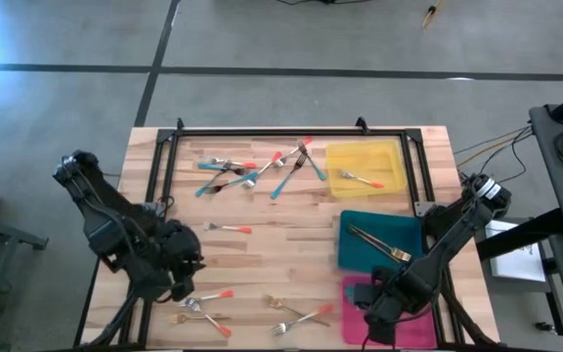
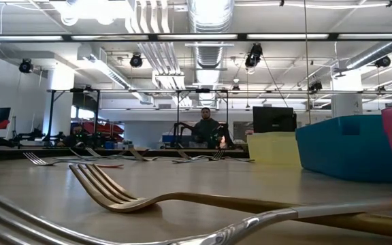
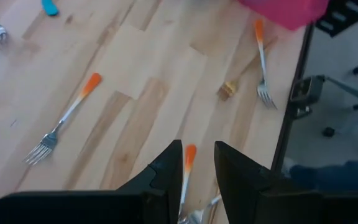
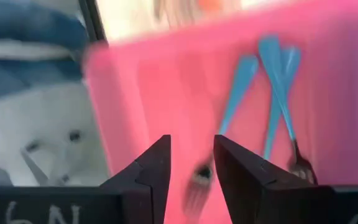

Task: Sort silverware by color (type)
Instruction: Put the orange fork into the yellow bin

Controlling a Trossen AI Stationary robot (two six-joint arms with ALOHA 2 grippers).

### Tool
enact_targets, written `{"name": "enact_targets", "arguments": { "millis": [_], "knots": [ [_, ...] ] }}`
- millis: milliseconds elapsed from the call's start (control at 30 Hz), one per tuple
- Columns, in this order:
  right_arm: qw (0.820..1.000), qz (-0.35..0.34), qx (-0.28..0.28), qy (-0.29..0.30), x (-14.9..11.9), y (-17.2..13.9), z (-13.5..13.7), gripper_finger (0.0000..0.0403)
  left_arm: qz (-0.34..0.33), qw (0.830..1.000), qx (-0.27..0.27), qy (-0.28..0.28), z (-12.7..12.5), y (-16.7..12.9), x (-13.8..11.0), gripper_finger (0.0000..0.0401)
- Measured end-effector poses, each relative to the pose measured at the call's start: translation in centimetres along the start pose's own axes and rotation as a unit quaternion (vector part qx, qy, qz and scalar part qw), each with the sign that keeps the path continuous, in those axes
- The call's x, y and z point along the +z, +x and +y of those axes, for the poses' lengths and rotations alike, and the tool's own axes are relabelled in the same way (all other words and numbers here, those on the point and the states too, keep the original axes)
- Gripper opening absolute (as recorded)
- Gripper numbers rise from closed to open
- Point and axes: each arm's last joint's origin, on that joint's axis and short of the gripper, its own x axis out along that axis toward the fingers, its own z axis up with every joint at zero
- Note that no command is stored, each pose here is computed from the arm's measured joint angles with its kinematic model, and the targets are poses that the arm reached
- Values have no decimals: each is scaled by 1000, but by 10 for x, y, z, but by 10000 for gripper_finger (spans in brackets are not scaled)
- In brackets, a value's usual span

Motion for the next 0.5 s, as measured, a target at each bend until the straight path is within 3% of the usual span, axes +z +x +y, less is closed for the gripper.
{"name": "enact_targets", "arguments": {
  "millis": [133, 233, 500],
  "knots": [
    [997, -77, -5, 11, 18, -11, 11, 111, 9, 1000, -4, 17, -3, -1, -14, 76],
    [994, -111, -2, -20, 39, -6, 18, 106, 15, 999, -8, 34, -4, -1, -24, 76],
    [984, -100, -45, -138, 85, 40, 28, 95, 27, 998, -2, 59, -4, 4, -41, 76]
  ]
}}
